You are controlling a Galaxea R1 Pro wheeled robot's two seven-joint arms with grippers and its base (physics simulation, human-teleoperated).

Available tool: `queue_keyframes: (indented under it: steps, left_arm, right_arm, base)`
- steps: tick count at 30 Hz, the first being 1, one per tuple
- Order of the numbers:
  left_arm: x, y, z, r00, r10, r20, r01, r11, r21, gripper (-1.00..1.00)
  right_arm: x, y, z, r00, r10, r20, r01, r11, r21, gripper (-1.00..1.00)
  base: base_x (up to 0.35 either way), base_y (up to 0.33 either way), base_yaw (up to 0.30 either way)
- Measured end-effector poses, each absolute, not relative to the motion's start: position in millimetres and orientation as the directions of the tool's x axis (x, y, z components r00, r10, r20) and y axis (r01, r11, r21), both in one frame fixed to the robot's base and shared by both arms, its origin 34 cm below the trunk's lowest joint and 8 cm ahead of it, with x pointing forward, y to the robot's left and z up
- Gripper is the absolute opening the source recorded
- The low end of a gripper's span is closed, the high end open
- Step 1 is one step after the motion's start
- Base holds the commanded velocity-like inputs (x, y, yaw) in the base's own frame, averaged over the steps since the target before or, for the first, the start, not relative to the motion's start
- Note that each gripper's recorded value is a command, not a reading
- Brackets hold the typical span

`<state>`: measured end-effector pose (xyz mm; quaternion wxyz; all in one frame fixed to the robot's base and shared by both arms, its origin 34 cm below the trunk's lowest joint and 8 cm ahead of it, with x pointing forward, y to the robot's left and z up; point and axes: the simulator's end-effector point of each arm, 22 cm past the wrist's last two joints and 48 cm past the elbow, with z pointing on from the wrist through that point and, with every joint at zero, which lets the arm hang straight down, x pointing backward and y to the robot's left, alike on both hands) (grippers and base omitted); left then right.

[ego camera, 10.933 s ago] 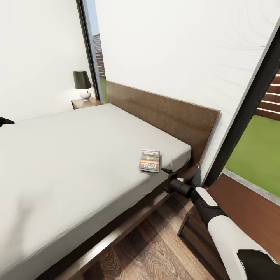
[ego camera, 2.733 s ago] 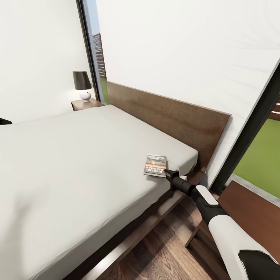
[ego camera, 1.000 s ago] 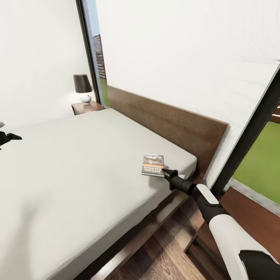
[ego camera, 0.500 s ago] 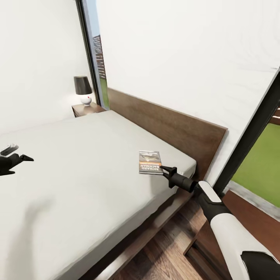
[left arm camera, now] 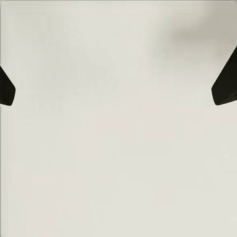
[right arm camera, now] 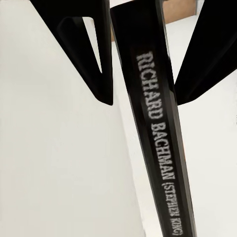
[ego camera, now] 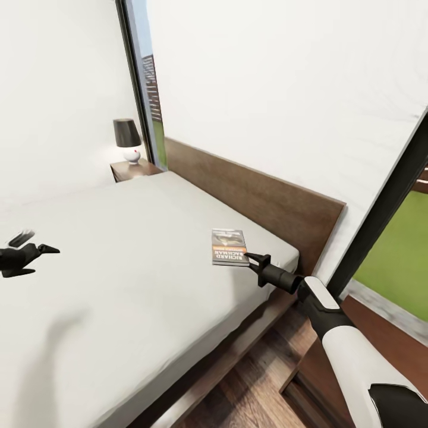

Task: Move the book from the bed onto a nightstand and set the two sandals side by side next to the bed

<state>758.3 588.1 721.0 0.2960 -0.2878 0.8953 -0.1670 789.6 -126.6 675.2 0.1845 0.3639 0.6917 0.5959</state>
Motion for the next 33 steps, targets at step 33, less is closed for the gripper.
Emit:
queue_keyframes:
  steps: [33]
  left_arm:
    - [748, 603, 779, -0.642, -0.615, -0.457, -0.365, 0.770, -0.524, 1.00]
  right_arm:
    - [798, -126, 736, -0.666, 0.723, 0.185, 0.297, 0.030, 0.954, -1.00]
  base:
    - [0.000, 0.000, 0.000]
